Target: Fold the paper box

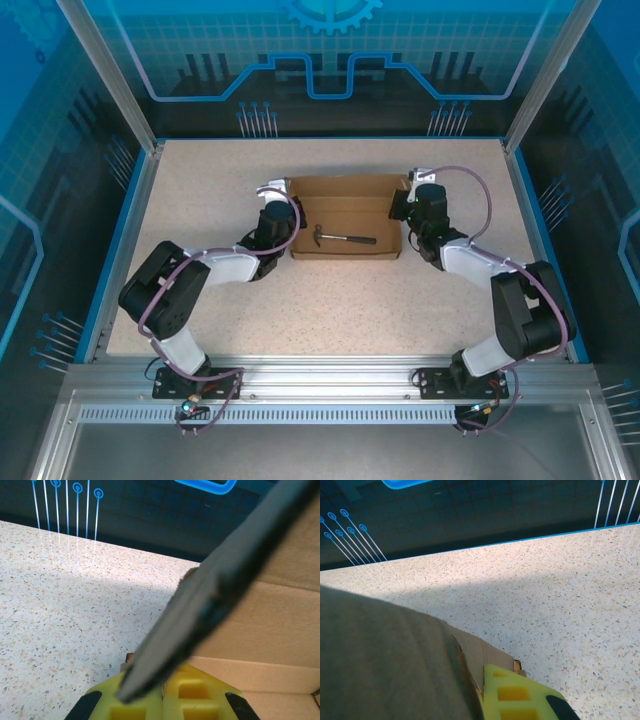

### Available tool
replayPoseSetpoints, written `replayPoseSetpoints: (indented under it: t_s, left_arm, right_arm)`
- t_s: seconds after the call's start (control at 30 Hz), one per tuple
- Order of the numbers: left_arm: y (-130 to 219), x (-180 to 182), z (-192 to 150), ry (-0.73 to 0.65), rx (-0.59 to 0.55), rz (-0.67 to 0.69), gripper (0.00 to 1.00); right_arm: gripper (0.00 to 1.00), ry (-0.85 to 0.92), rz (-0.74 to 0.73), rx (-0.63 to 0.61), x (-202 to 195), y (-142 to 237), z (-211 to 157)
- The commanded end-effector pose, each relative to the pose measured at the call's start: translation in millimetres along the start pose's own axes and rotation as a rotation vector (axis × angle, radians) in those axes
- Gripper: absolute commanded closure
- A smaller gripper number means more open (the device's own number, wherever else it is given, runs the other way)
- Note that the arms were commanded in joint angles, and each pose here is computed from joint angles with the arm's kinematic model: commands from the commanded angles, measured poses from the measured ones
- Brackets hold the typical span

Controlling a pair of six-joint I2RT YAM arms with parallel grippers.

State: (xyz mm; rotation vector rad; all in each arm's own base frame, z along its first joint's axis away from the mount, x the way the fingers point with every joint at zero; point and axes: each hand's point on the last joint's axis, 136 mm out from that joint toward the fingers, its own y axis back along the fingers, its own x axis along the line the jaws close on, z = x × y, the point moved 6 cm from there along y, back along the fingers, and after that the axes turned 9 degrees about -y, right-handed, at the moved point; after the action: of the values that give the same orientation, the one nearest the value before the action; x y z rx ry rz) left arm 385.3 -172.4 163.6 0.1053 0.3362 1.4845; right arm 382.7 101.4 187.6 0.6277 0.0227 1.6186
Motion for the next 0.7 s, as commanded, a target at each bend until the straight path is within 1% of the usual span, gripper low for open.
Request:
replayPoseSetpoints:
  t_s: [0.0,0.3,0.67]
  left_arm:
    - [9.2,8.3,-32.7,-0.078,0.102,0.032,1.0]
    - [21.6,14.2,-50.1,-0.109,0.092,0.054,1.0]
    - [29.3,17.0,-55.4,-0.123,0.065,0.056,1.0]
  right_arm:
    - [1.0,-0.009,0.005,-0.027,-2.2,9.9,0.6]
    - [0.99,-0.068,-0.011,-0.013,-15.2,26.0,-21.2]
    - [0.95,-0.075,-0.037,-0.017,-28.3,42.5,-40.6]
